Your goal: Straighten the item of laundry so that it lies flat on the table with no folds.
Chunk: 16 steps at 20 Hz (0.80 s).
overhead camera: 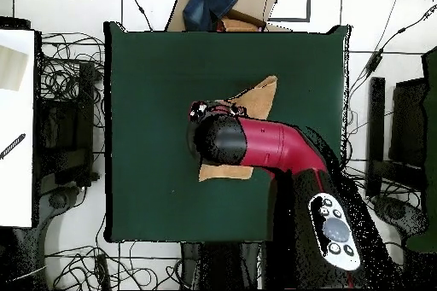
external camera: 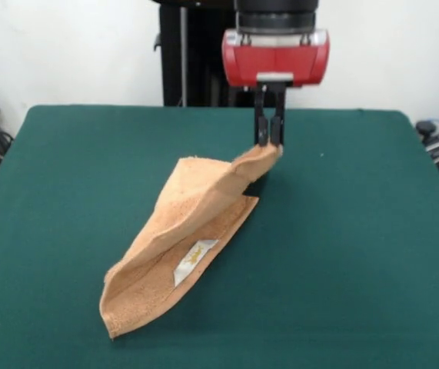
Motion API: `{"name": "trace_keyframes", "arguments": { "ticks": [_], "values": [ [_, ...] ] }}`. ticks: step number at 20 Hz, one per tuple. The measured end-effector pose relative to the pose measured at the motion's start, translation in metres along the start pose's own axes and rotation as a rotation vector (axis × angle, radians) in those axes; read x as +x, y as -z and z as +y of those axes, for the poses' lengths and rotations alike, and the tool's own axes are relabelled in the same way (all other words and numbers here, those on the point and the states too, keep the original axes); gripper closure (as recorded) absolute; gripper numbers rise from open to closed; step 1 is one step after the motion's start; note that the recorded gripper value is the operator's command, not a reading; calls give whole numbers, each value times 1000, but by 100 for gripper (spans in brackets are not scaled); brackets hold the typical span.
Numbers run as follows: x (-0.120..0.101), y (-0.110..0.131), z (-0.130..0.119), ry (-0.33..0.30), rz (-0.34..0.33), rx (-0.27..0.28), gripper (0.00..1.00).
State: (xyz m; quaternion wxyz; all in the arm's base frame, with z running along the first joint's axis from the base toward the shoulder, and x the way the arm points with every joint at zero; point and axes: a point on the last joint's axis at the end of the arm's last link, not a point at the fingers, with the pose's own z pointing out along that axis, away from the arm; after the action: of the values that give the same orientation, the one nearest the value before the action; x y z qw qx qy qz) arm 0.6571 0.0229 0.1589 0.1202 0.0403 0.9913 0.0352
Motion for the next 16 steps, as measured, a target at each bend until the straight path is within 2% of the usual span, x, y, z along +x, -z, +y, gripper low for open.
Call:
{"name": "trace_keyframes", "arguments": {
  "ticks": [2,6,16],
  "values": [
    [-3,17,1,-11,32,-3,100],
    [-5,30,2,-14,41,-1,100],
    [-30,58,3,-36,-17,-3,100]
  ]
}}
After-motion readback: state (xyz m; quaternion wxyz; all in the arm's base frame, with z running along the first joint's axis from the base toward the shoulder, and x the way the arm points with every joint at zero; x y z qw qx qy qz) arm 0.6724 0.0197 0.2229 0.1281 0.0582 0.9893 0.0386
